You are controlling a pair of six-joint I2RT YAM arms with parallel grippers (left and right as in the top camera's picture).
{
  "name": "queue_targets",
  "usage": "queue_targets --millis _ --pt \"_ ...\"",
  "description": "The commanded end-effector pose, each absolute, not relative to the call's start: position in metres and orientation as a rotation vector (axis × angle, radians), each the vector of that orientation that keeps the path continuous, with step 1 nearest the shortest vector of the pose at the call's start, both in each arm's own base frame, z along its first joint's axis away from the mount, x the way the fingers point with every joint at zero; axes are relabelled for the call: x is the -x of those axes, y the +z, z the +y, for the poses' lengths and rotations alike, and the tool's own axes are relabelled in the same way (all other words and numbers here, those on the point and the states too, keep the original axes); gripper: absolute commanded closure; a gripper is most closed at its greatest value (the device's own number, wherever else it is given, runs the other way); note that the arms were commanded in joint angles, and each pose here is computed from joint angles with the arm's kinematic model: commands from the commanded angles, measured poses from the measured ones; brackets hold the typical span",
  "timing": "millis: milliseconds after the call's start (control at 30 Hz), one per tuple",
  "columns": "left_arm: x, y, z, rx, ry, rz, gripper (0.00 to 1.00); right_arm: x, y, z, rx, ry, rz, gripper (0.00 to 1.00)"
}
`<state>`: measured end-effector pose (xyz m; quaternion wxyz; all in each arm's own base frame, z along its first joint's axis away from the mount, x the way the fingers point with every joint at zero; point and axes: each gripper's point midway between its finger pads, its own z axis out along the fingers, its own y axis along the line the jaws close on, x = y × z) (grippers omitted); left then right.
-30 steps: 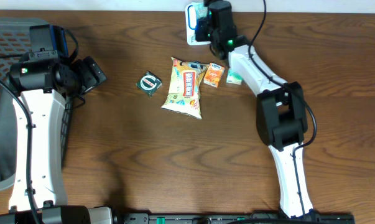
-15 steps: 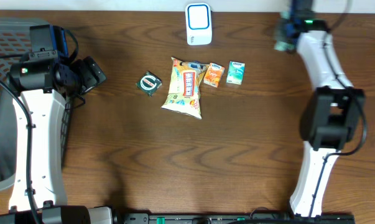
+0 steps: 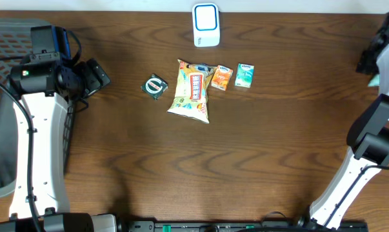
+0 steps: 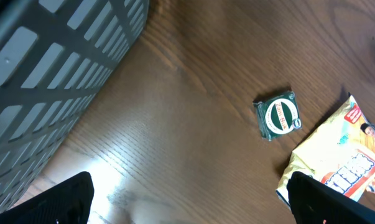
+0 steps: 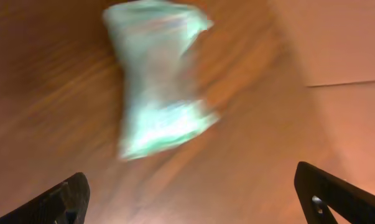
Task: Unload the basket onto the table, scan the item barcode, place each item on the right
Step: 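Reach the right gripper to the green Kleenex box and grasp it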
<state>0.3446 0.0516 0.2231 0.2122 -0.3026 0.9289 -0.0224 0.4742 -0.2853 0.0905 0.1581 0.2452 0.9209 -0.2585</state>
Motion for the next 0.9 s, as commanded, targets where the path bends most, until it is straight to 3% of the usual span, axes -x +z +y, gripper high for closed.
queue_targets --millis 0,167,300,700,867 --pt "-0.345 0.226 0.053 0.854 -0.058 2.569 0.02 -0.521 0.091 -0.196 -0.496 -0.047 2.642 0.01" --pt "-0.345 0.226 0.053 0.854 -0.058 2.569 0.02 -0.538 0.115 -0.089 -0.280 0.698 2.544 0.01" --pt "-0.345 0.226 0.053 0.854 -0.058 2.569 0.02 -0.524 0.126 -0.028 -0.206 0.995 2.551 0.01" --pt "-0.345 0.226 0.053 0.854 -0.058 2.569 0.02 -0.503 0.070 0.068 -0.155 0.746 2.844 0.01" --pt "-0.345 0.226 0.053 0.854 -0.058 2.569 0.02 -0.501 0.037 0.099 -0.246 0.712 2.862 0.22"
